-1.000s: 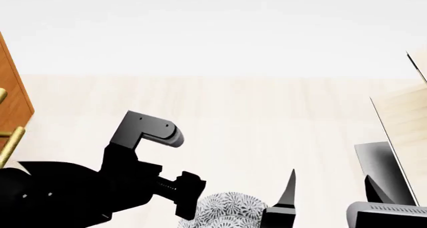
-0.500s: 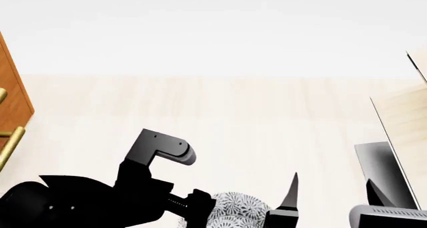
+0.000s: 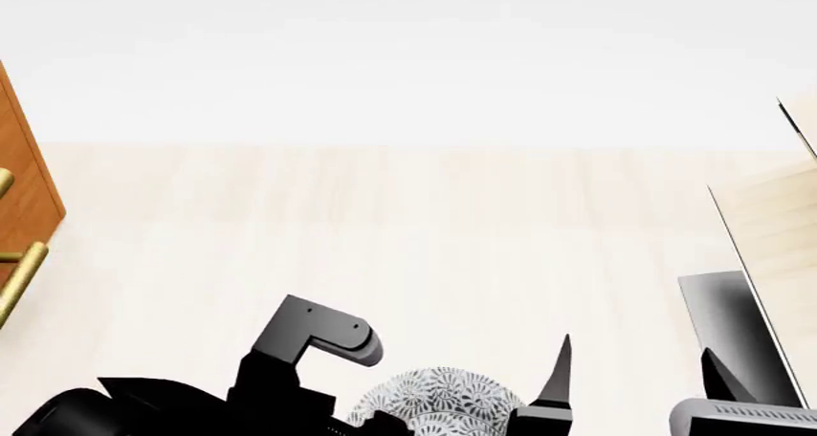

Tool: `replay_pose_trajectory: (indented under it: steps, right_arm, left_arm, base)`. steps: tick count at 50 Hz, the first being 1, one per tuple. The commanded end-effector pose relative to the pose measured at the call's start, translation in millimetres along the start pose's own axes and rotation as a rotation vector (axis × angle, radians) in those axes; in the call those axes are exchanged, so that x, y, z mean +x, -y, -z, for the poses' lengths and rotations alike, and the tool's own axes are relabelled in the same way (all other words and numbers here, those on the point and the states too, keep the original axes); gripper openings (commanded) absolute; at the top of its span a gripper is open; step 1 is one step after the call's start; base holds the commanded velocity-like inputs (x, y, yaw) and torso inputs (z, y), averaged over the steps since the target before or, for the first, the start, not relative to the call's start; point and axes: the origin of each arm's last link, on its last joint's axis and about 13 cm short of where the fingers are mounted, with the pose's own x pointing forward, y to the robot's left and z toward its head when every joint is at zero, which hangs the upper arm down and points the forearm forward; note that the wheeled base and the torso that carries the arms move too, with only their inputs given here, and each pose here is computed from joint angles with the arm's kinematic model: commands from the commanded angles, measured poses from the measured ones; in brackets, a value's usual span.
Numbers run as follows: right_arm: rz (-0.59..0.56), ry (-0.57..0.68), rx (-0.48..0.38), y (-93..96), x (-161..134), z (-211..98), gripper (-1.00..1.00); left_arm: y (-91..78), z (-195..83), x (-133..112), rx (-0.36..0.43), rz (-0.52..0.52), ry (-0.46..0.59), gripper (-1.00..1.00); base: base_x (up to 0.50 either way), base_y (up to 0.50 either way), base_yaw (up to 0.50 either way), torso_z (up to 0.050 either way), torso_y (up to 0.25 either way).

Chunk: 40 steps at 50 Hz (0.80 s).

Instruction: Close the top drawer of the cabinet and put the bowl on top of it.

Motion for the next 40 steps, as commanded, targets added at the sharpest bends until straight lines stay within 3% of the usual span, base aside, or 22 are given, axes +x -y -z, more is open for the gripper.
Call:
replay_pose_trajectory:
  steps: [1, 24, 25, 40]
  right_arm:
    - [-0.002, 0.000, -0.001, -0.7, -0.6, 0.3, 1.00]
    - [0.003, 0.002, -0.001, 1.3, -1.6, 0.3, 1.00]
    - [0.004, 0.002, -0.001, 1.6, -1.6, 1.3, 1.00]
    - [0.006, 0.001, 0.004, 1.8, -1.0, 1.7, 1.00]
  left_arm:
    - [-1.8, 11.9, 5.8, 0.005, 0.003, -0.022, 1.00]
    - [-1.4, 20.8, 14.6, 0.004, -0.003, -0.011, 1.00]
    - [-1.9, 19.8, 15.1, -0.007, -0.009, -0.005, -1.00]
    - [-3.6, 20.1, 14.1, 0.026, -0.009, 0.004, -1.00]
  base:
    - [0.00, 0.00, 0.00, 0.000, 0.000]
    - [0.00, 0.00, 0.00, 0.000, 0.000]
    - [0.00, 0.00, 0.00, 0.000, 0.000]
    - [0.00, 0.00, 0.00, 0.000, 0.000]
